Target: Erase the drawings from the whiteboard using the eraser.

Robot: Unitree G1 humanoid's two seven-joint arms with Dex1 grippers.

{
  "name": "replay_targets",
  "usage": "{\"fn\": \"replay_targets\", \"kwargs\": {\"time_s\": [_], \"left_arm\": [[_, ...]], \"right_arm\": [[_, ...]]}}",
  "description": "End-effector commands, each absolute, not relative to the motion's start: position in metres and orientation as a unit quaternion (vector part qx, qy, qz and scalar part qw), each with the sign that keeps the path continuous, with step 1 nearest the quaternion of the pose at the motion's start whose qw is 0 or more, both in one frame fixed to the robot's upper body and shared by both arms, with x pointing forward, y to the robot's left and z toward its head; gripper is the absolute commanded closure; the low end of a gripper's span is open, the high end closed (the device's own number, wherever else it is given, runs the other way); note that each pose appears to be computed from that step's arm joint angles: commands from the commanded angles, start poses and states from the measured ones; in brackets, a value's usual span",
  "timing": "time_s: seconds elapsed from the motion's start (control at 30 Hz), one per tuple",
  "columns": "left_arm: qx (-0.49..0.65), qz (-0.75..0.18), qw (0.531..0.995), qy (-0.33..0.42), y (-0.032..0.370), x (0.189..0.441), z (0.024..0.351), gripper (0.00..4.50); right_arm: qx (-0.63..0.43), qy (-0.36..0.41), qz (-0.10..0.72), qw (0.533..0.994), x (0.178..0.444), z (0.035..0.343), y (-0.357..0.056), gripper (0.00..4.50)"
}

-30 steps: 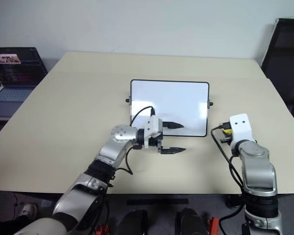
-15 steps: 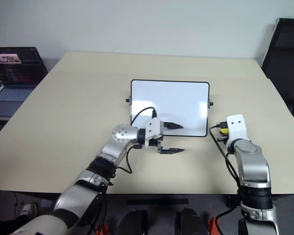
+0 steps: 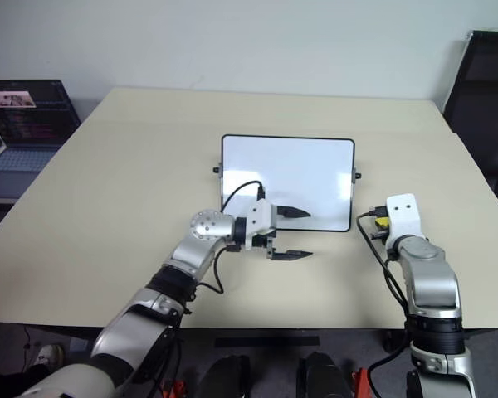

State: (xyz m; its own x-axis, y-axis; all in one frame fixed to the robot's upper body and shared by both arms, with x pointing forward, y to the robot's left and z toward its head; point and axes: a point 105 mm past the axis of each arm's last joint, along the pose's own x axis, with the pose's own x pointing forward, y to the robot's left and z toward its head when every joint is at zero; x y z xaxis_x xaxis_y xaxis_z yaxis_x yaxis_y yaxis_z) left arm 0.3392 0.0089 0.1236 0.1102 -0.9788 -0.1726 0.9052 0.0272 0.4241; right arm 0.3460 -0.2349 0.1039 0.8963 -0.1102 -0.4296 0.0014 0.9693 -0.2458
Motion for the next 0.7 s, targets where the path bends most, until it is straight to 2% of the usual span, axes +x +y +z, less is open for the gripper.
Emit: {"fn": "replay_targets", "kwargs": {"time_s": [0.03,0.17,0.2,0.53,0.7], "left_arm": [[0.231,-0.656,0.71,-0.11,0.007,0.342,0.139,0.0],[0.233,-0.656,0.709,-0.111,0.008,0.342,0.139,0.0],[0.233,-0.656,0.709,-0.111,0.008,0.342,0.14,0.0],[0.23,-0.64,0.725,-0.109,0.023,0.344,0.146,0.0],[0.213,-0.563,0.792,-0.104,0.056,0.357,0.159,0.0]], "right_arm": [[-0.114,0.214,-0.037,0.97,0.347,0.111,-0.239,1.69],[-0.111,0.213,-0.038,0.97,0.348,0.111,-0.239,0.25],[-0.111,0.212,-0.039,0.97,0.348,0.111,-0.239,0.02],[-0.086,0.184,-0.041,0.978,0.343,0.129,-0.237,0.02],[-0.057,0.14,-0.038,0.988,0.328,0.146,-0.231,0.02]]}}
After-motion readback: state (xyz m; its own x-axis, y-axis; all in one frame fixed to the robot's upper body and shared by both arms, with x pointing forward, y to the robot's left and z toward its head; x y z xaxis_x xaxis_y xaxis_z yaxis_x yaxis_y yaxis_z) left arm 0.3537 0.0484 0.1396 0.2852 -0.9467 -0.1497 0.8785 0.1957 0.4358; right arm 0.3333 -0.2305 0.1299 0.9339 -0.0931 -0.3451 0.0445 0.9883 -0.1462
